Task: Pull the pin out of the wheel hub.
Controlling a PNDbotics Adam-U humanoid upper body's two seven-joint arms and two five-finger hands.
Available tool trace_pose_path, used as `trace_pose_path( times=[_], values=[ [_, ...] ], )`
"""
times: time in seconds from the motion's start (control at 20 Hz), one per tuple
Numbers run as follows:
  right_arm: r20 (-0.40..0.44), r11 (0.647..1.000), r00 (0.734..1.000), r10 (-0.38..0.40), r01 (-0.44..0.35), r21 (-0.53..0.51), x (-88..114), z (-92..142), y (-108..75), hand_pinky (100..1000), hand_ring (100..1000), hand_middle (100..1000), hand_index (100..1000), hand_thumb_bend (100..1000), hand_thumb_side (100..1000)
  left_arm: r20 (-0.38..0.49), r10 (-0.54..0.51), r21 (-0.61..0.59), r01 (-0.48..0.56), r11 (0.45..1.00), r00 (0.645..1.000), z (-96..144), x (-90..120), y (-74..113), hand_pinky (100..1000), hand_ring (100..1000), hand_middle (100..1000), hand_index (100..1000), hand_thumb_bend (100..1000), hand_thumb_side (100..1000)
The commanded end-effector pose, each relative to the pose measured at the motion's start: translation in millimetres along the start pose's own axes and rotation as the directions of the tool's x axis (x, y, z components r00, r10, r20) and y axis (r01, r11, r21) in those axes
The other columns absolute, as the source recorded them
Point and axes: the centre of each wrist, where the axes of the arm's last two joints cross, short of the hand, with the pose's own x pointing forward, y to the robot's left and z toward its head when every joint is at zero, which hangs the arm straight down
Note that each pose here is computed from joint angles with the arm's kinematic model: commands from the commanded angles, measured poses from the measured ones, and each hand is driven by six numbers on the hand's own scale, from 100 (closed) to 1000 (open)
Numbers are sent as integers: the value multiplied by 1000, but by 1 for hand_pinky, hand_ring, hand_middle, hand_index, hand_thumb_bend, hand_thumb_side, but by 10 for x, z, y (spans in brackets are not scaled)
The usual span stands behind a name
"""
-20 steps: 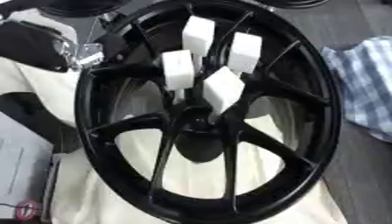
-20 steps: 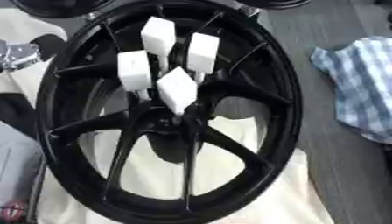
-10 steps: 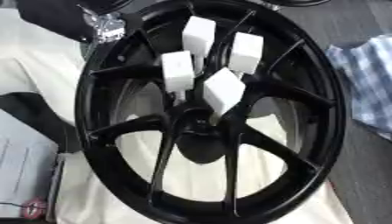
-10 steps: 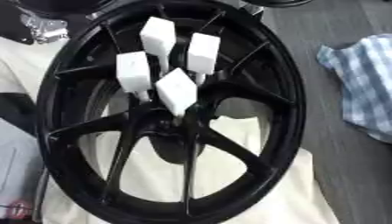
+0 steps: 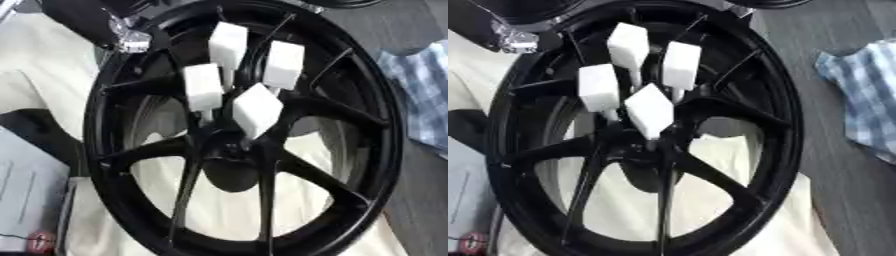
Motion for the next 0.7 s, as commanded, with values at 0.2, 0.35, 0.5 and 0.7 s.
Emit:
trace_pose_path(
  times=[0.2, 0.35, 0.5, 0.7],
  values=[
    [-3, 999, 999, 33, -33, 35, 50, -33, -47, 919, 843, 651, 763, 100, 486, -43, 63, -77, -66, 995, 997, 25, -104, 96, 847, 775, 708, 862, 377, 751],
    [-28, 999, 999, 39, -38, 33, 36, 11, -36, 920, 844, 650, 763, 100, 485, -30, 91, -129, -94, 987, 995, 14, -61, 100, 870, 797, 723, 869, 401, 780],
    [-52, 999, 998, 46, -45, 31, 22, 51, -25, 921, 844, 650, 763, 100, 486, -11, 122, -178, -122, 977, 992, 34, 16, 106, 880, 806, 720, 859, 391, 782],
    [-76, 998, 996, 56, -54, 29, 10, 86, -12, 921, 845, 650, 762, 100, 487, -16, 126, -171, -127, 977, 992, 175, 146, 164, 879, 805, 722, 856, 422, 738]
  ],
)
